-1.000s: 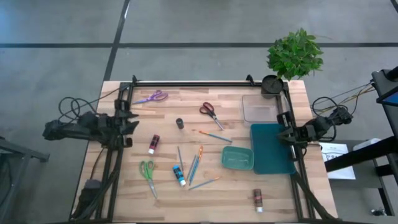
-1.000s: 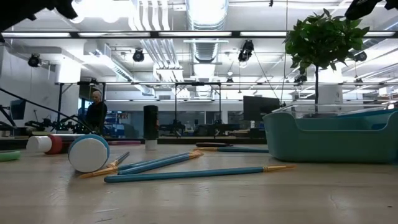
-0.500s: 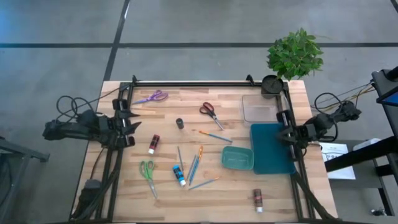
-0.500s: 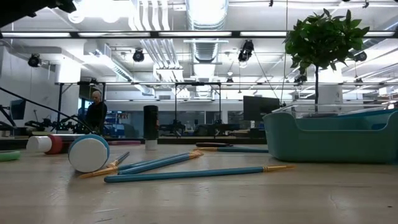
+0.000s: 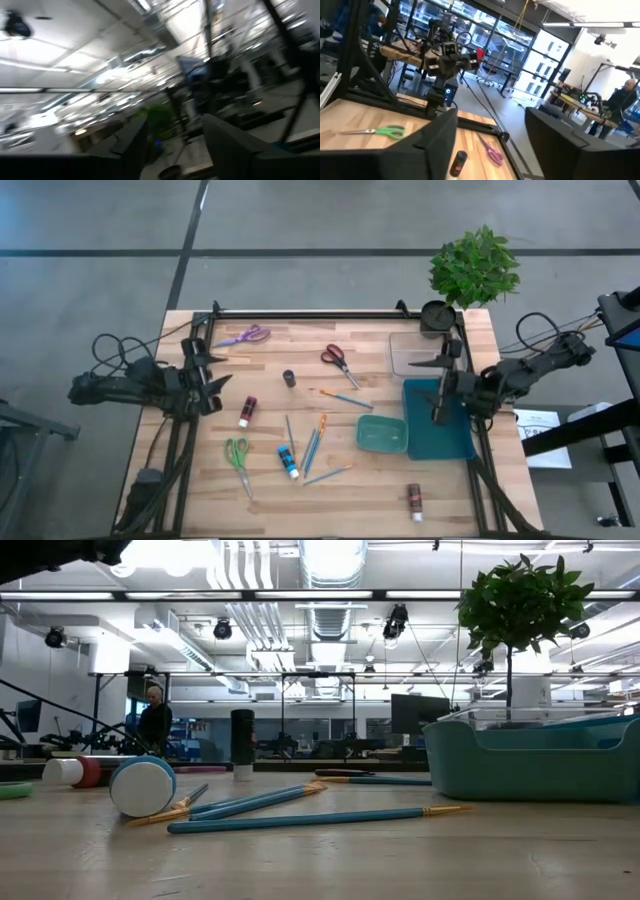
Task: Pick & Place Paint Supplies
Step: Put the purple scissors into the transparent bin
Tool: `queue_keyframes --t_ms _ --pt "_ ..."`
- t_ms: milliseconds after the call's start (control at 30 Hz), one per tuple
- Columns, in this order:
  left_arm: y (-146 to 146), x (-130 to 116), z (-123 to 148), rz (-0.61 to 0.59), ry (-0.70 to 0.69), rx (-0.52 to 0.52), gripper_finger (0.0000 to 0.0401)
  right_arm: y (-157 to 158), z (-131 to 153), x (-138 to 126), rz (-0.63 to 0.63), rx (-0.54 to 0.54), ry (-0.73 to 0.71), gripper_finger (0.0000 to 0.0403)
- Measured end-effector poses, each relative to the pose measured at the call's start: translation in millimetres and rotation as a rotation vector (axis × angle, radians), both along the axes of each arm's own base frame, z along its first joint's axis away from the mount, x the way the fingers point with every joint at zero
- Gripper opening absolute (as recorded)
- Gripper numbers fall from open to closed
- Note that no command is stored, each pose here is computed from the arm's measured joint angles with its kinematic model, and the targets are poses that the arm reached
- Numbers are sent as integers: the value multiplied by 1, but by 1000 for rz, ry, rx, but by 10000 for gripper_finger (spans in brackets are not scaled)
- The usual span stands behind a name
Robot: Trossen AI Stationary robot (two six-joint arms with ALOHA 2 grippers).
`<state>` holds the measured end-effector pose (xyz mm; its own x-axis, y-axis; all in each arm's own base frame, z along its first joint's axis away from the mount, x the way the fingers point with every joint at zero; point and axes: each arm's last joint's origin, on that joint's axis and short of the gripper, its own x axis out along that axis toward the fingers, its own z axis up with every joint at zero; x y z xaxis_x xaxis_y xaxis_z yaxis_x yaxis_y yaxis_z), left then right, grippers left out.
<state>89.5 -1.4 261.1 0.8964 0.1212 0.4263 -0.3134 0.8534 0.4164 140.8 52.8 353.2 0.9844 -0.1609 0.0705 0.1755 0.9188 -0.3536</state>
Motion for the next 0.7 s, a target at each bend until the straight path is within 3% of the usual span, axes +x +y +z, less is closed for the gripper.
queue_keyframes --t_ms 167,267,333,467,567,633,700 --pt "2 8 11 125 51 14 267 2 8 3 -5 -26 11 282" --pt "4 16 25 219 90 29 286 1 8 3 -22 -17 13 289" --pt "7 22 39 342 114 19 288 0 9 2 -25 -7 7 289" --pt "14 38 78 705 174 -123 290 0 8 2 -24 17 4 290" --pt "20 55 110 1101 261 -283 290 0 7 2 -23 27 5 290" --pt "23 70 127 1317 372 -278 290 1 7 3 -22 39 2 290" --pt "23 89 142 1403 478 -209 290 1 7 3 -22 47 3 290"
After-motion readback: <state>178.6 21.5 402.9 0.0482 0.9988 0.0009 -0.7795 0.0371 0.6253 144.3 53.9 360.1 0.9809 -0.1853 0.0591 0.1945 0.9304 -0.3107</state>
